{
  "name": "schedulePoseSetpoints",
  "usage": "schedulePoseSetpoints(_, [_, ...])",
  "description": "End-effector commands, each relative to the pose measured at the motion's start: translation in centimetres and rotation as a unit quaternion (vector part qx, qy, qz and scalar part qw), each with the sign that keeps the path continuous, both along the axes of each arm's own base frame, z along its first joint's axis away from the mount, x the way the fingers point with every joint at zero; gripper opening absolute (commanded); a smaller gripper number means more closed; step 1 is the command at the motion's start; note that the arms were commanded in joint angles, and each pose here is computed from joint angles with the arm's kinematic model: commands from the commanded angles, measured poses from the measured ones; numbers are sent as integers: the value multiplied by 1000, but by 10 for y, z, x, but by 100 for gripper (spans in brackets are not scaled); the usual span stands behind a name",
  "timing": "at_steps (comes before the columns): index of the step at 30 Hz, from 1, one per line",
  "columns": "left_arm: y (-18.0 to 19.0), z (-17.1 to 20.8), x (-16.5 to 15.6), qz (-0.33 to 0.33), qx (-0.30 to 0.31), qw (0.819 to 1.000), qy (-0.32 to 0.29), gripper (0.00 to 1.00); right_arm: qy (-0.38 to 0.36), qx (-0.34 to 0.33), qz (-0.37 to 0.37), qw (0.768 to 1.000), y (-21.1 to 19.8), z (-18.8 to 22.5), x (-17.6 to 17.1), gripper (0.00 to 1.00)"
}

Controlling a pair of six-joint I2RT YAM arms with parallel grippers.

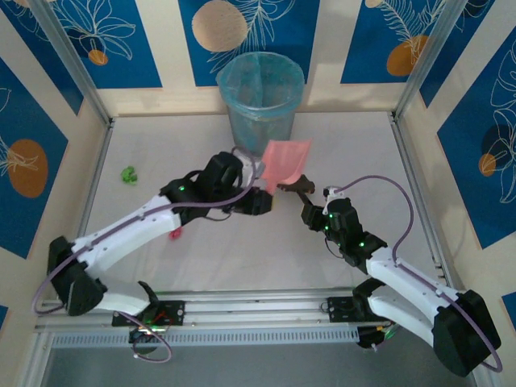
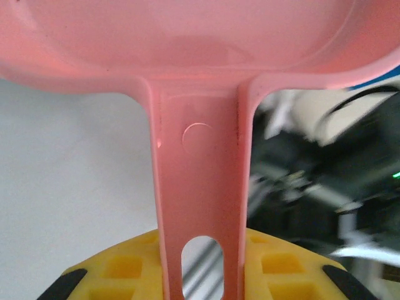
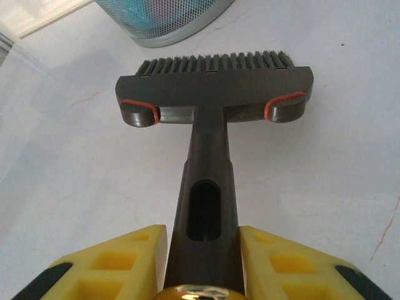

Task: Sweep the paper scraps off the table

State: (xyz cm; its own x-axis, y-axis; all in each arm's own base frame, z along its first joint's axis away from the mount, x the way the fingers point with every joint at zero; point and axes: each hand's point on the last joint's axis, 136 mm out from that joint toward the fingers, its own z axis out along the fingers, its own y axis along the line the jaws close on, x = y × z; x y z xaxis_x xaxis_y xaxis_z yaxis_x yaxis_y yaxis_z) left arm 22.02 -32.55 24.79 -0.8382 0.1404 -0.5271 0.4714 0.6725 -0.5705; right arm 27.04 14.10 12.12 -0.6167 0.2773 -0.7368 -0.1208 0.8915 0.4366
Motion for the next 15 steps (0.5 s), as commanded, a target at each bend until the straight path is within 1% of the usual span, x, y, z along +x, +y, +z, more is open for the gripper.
schedulePoseSetpoints(1, [76,-39,1,46,163,984,-58,0,-39,15,-5,999,3,26,8,0])
schedulePoseSetpoints(3, [103,-48,-1,78,196,975,-72,0,-38,16,-2,999,4,25,7,0])
schedulePoseSetpoints(5, [125,-55,-3,111,216,966,-85,0,-41,18,4,999,6,26,6,0])
schedulePoseSetpoints(9, [170,-67,-2,191,255,942,-111,0,-58,20,29,998,14,30,3,0])
schedulePoseSetpoints(11, [186,-71,-4,224,257,933,-117,0,-78,23,52,995,22,36,-1,0])
schedulePoseSetpoints(13, [197,-71,-6,250,245,928,-129,0,-102,25,81,991,31,44,-7,0])
schedulePoseSetpoints(15, [212,-73,-7,277,246,918,-144,0,-127,24,112,985,42,52,-14,0])
